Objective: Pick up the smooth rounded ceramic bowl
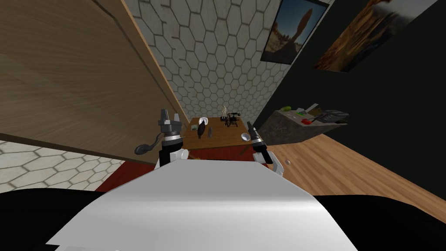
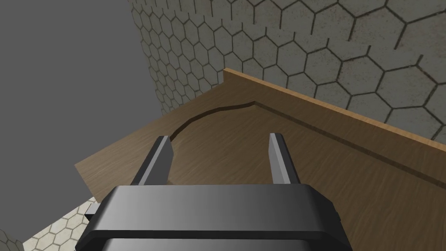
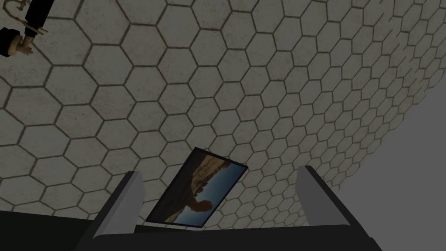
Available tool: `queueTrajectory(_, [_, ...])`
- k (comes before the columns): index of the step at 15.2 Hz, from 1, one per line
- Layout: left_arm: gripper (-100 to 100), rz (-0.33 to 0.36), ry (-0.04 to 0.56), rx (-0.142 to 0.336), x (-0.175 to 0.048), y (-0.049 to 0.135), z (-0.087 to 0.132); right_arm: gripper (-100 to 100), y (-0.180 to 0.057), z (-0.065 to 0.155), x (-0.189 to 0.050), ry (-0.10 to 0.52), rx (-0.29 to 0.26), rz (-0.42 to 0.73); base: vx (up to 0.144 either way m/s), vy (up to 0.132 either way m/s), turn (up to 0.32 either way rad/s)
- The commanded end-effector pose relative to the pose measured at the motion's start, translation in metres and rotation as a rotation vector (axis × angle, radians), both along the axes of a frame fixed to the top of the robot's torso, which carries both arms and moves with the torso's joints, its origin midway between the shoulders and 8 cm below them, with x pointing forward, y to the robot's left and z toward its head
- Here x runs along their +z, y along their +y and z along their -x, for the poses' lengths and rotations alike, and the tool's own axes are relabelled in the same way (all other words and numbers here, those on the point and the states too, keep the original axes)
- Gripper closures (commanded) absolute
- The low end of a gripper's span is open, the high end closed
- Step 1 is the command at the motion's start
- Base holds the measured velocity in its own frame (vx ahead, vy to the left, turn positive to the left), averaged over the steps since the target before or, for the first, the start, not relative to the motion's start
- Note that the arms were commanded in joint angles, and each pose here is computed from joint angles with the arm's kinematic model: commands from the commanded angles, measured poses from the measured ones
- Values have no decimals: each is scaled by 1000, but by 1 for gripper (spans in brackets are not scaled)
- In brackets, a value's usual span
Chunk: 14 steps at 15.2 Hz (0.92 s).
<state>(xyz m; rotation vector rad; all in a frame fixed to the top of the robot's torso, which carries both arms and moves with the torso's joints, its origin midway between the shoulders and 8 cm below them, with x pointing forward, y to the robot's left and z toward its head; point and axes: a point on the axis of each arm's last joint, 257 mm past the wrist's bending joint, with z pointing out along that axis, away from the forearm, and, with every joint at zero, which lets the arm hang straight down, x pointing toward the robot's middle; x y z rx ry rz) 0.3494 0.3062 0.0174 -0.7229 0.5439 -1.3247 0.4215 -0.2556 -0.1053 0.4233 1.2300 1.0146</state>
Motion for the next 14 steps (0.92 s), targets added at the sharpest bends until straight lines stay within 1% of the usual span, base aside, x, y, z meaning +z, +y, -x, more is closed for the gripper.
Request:
queueTrajectory(1, [0, 0, 0, 0, 0, 0, 0, -100, -4, -4, -12, 21, 2, 37, -1, 6, 32])
queueTrajectory(2, [0, 0, 0, 0, 0, 0, 0, -100, -2, -7, -28, 48, 12, 103, -1, 11, 108])
queueTrajectory(3, [0, 0, 0, 0, 0, 0, 0, -100, -5, -8, -33, 59, 9, 112, -1, 11, 118])
queueTrajectory(4, [0, 0, 0, 0, 0, 0, 0, -100, -5, -8, -33, 59, 9, 112, 0, 7, 41])
queueTrajectory(5, [0, 0, 0, 0, 0, 0, 0, -100, -5, -10, -48, 83, 23, 186, -1, 12, 136])
queueTrajectory(6, [0, 0, 0, 0, 0, 0, 0, -100, -9, -11, -56, 99, 16, 190, -1, 11, 139])
queueTrajectory(7, [0, 0, 0, 0, 0, 0, 0, -100, -9, -11, -56, 99, 16, 190, -1, 5, 33])
queueTrajectory(8, [0, 0, 0, 0, 0, 0, 0, -100, -9, -12, -72, 123, 30, 267, -3, 12, 131])
queueTrajectory(9, [0, 0, 0, 0, 0, 0, 0, -100, -13, -12, -80, 139, 23, 269, -2, 12, 138])
queueTrajectory(10, [0, 0, 0, 0, 0, 0, 0, -100, -12, -13, -93, 154, 40, 344, -2, 17, 185])
queueTrajectory(12, [0, 0, 0, 0, 0, 0, 0, -100, -20, -13, -105, 179, 29, 351, -2, 13, 97])
queueTrajectory(13, [0, 0, 0, 0, 0, 0, 0, -100, -23, -13, -121, 201, 44, 431, 0, 15, 114])
queueTrajectory(14, [0, 0, 0, 0, 0, 0, 0, -100, -28, -12, -129, 219, 37, 434, 0, 15, 150])
